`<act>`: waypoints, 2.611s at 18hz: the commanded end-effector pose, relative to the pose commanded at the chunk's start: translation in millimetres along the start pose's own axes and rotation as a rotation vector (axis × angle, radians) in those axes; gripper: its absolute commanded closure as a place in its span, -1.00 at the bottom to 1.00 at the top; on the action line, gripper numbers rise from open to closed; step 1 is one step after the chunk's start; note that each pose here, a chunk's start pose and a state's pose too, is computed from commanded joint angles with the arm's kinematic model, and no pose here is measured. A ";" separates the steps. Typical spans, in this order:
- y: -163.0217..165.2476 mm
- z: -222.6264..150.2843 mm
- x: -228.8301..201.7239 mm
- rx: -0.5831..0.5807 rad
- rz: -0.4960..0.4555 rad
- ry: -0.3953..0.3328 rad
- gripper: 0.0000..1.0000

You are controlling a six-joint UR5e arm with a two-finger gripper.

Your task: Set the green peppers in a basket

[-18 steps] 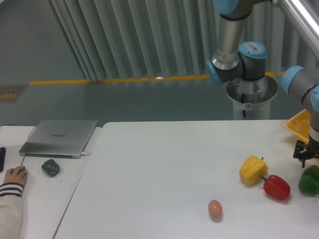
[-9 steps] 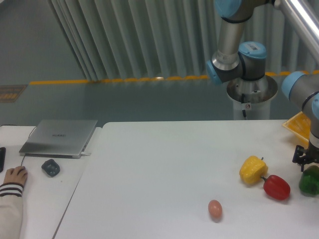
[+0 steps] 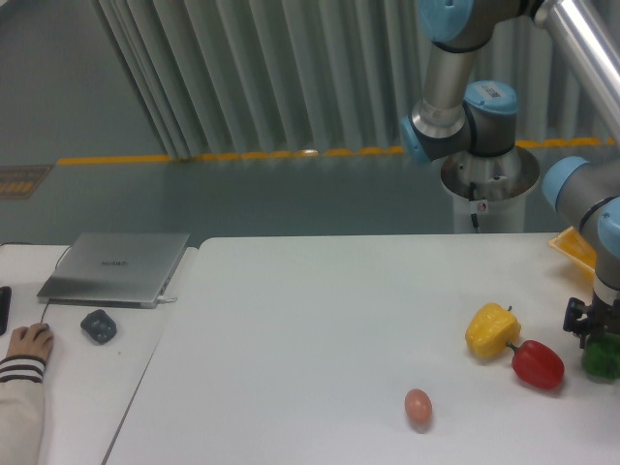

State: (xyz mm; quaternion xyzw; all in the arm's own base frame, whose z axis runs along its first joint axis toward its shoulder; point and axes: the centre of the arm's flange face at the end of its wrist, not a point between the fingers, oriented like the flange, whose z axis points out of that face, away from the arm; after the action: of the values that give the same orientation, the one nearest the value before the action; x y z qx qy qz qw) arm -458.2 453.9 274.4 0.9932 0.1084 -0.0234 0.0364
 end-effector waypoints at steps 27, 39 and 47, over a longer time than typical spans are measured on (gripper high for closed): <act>208.6 -107.2 -113.4 0.029 0.465 0.011 0.51; 258.4 -85.9 -156.2 0.041 0.577 0.036 -1.00; 224.7 -93.7 -139.9 0.136 0.654 0.024 -1.00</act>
State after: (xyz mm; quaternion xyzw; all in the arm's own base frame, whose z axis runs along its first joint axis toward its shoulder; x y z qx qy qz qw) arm -542.3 212.4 390.5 0.9757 -0.2175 -0.0060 -0.0256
